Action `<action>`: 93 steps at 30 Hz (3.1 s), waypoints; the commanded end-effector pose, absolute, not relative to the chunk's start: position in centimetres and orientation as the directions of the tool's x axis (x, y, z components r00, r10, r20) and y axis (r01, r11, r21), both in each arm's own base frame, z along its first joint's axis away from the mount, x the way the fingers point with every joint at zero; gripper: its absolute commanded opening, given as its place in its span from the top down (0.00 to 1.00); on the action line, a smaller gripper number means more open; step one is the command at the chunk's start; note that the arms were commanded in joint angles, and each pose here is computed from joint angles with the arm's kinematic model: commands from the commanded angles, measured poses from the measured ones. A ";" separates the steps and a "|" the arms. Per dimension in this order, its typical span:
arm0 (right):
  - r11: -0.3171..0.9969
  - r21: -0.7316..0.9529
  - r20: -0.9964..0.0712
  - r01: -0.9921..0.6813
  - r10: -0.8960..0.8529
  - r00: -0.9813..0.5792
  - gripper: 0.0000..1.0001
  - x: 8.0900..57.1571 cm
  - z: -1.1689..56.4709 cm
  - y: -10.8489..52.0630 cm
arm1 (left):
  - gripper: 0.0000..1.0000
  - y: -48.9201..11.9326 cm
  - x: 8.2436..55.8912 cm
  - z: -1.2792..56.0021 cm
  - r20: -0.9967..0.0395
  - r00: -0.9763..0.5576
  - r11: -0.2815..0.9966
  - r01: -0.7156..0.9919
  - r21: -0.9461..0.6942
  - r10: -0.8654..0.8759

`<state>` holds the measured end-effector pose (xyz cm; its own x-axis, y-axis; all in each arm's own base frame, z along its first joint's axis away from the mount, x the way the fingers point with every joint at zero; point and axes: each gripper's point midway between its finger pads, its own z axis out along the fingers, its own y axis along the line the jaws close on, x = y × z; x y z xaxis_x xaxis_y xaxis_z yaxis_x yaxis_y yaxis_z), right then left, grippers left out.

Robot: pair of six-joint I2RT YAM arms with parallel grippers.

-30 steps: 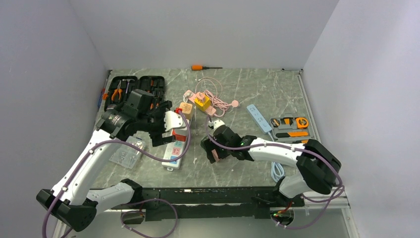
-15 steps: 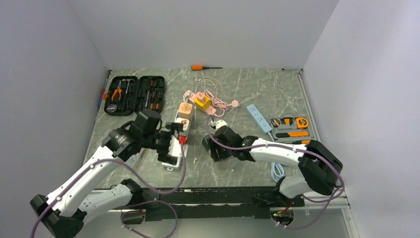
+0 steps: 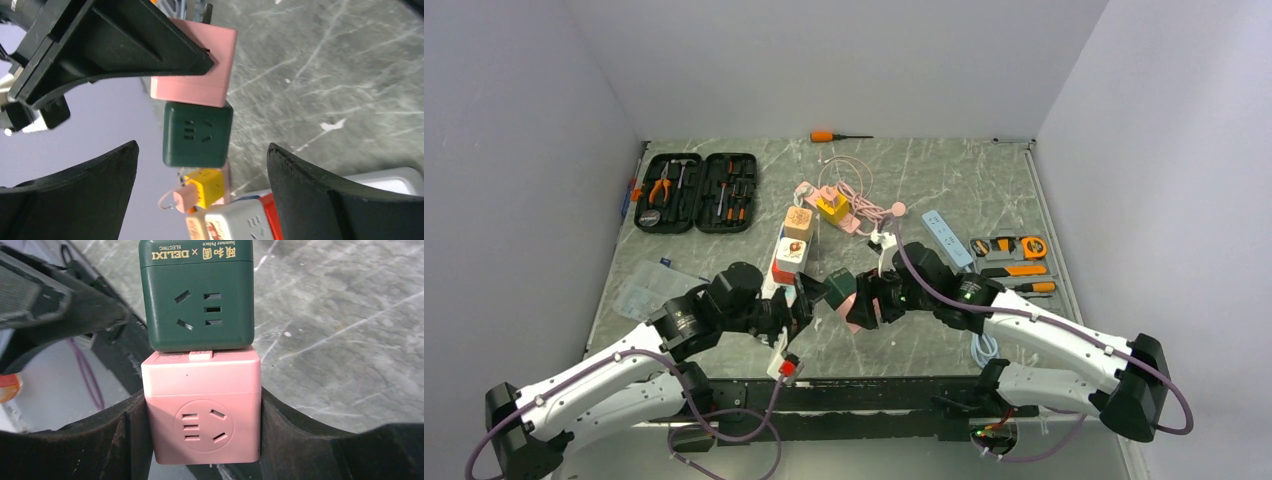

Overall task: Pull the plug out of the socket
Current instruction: Remove the plug from the socket.

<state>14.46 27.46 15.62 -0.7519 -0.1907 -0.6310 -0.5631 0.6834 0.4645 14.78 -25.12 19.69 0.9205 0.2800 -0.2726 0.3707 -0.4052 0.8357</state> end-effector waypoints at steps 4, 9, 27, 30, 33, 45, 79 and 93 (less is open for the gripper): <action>0.513 0.531 -0.659 -0.674 -0.251 -0.709 1.00 13.0 21.0 30.3 | 0.01 -28.1 16.1 23.6 -0.062 0.981 -0.327 0.120 0.937 0.183; 0.454 0.524 -0.691 -0.721 -0.269 -0.671 1.00 12.8 22.2 31.1 | 0.01 -28.0 16.0 22.9 -0.043 0.984 -0.346 0.102 0.933 0.174; 0.417 0.524 -0.717 -0.743 -0.255 -0.649 1.00 13.4 22.5 31.2 | 0.52 -28.2 17.4 22.7 -0.052 0.969 -0.366 0.141 0.920 0.243; 0.440 0.517 -0.709 -0.734 -0.260 -0.656 1.00 13.5 22.0 30.7 | 0.89 -28.2 18.1 23.0 -0.035 0.962 -0.351 0.133 0.927 0.271; 0.472 0.494 -0.707 -0.730 -0.270 -0.653 1.00 13.9 21.8 29.9 | 1.00 -28.0 19.0 23.0 -0.001 0.953 -0.350 0.112 0.930 0.304; 0.553 0.479 -0.654 -0.682 -0.293 -0.697 1.00 13.6 19.9 28.0 | 1.00 -26.0 22.0 20.7 0.068 0.889 -0.412 0.141 0.900 0.454; 0.641 0.460 -0.496 -0.615 -0.388 -0.776 1.00 8.3 16.4 23.1 | 1.00 -18.9 28.1 18.0 0.157 0.774 -0.529 0.255 0.809 0.614; 0.694 0.450 -0.433 -0.561 -0.380 -0.817 1.00 7.0 16.2 21.1 | 1.00 -14.7 31.7 18.6 0.261 0.676 -0.559 0.268 0.784 0.690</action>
<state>9.89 23.33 16.47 -0.7751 -0.3381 -0.5338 -0.5929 0.6813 0.4294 30.70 -18.65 19.95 0.7754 0.6029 0.1876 0.1720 -0.4877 0.8559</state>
